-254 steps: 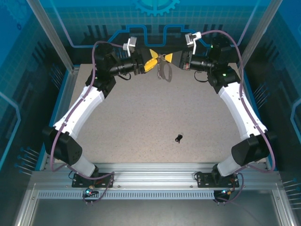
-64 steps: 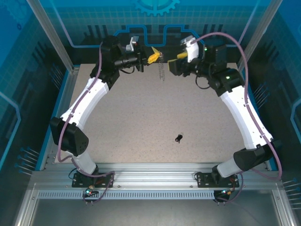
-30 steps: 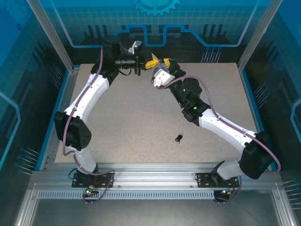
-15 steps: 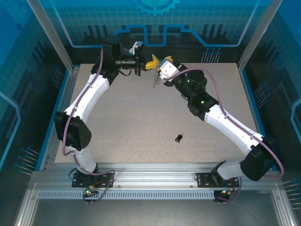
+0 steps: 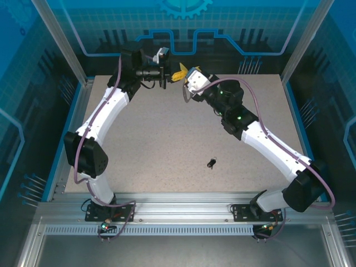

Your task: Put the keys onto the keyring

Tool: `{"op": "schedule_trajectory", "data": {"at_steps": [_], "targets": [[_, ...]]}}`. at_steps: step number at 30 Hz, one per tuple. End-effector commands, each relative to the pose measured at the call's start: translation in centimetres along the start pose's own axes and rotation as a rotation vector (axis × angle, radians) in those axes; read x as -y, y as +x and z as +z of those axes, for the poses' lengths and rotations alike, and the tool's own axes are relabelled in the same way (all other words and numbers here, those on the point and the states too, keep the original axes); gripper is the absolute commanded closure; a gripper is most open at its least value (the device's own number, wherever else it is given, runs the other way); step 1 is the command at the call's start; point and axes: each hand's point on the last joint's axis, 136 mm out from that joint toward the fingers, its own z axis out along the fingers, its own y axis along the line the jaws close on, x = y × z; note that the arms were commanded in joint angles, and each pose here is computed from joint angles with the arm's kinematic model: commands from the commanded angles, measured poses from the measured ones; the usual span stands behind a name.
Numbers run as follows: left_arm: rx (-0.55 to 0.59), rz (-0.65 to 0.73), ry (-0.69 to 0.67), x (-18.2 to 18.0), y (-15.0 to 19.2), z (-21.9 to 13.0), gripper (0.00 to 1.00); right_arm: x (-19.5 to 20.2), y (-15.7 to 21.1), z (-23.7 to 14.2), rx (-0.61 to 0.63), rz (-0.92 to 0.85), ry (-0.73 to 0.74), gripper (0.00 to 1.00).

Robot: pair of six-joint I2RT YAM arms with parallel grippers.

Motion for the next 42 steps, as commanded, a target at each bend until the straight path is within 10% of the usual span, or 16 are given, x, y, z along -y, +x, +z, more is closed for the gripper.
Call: {"op": "schedule_trajectory", "data": {"at_steps": [1, 23, 29, 42], "targets": [[-0.060, 0.045, 0.027, 1.3, 1.2, 0.0, 1.00, 0.9, -1.2, 0.4, 0.035, -0.001, 0.002, 0.71], [-0.074, 0.058, 0.034, 1.4, 1.3, 0.1, 1.00, 0.3, -1.2, 0.8, 0.006, 0.014, -0.071, 1.00], [-0.040, 0.098, 0.057, 2.4, 0.8, 0.0, 0.65, 0.5, -1.7, 0.5, -0.012, 0.106, -0.131, 1.00], [0.086, 0.254, 0.125, 6.6, -1.0, -1.9, 0.55, 5.4, -3.9, -2.1, 0.072, 0.614, -0.261, 1.00]]}}
